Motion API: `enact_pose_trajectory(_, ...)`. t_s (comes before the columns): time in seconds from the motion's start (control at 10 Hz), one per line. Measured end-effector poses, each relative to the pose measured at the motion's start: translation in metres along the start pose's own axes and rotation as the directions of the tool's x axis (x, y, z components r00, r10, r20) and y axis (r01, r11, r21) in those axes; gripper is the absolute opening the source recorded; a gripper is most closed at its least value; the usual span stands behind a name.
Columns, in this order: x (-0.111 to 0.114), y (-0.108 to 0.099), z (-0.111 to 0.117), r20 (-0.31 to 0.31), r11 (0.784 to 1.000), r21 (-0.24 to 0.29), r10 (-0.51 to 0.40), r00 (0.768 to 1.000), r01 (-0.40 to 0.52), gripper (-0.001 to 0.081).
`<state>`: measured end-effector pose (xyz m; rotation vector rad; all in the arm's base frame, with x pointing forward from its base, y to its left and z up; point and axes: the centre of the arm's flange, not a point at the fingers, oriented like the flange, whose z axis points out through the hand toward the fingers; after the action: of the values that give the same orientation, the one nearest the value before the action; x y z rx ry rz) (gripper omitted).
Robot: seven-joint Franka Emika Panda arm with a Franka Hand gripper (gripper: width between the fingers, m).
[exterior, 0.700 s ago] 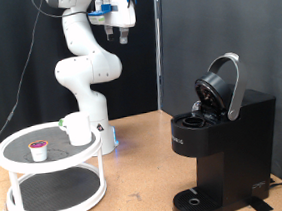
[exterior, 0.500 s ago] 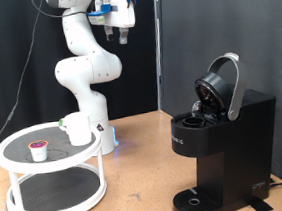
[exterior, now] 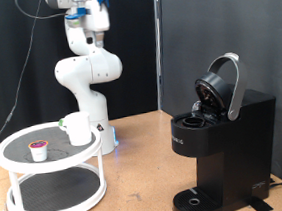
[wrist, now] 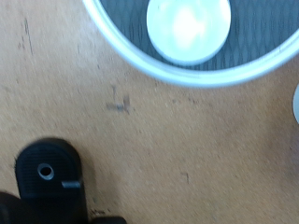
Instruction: Make a cup of coffee with the keurig machine
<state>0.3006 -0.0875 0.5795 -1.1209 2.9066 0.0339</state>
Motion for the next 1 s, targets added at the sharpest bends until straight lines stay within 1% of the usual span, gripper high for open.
enact_pose_trajectory(0.1, 0.006, -0.005, 0.0, 0.01, 1.0, 0.003, 0.007, 1.0, -0.007, 0.0735)
enact_pose_trajectory(0.3, 0.007, -0.006, 0.0, 0.013, 1.0, 0.005, 0.008, 1.0, -0.008, 0.0735)
enact_pose_trajectory(0.4, 0.009, -0.01, 0.0, 0.026, 1.0, 0.013, 0.017, 1.0, -0.017, 0.0735)
enact_pose_trajectory(0.5, 0.019, -0.018, 0.002, 0.031, 0.999, 0.022, 0.025, 0.999, -0.026, 0.0735)
enact_pose_trajectory(0.6, 0.032, -0.027, 0.005, 0.02, 0.999, 0.023, 0.029, 0.999, -0.029, 0.0735)
enact_pose_trajectory(0.8, 0.058, -0.045, 0.012, -0.001, 0.999, 0.011, 0.042, 0.999, -0.042, 0.0735)
enact_pose_trajectory(1.0, 0.079, -0.061, 0.018, -0.003, 0.998, -0.007, 0.06, 0.998, -0.06, 0.0735)
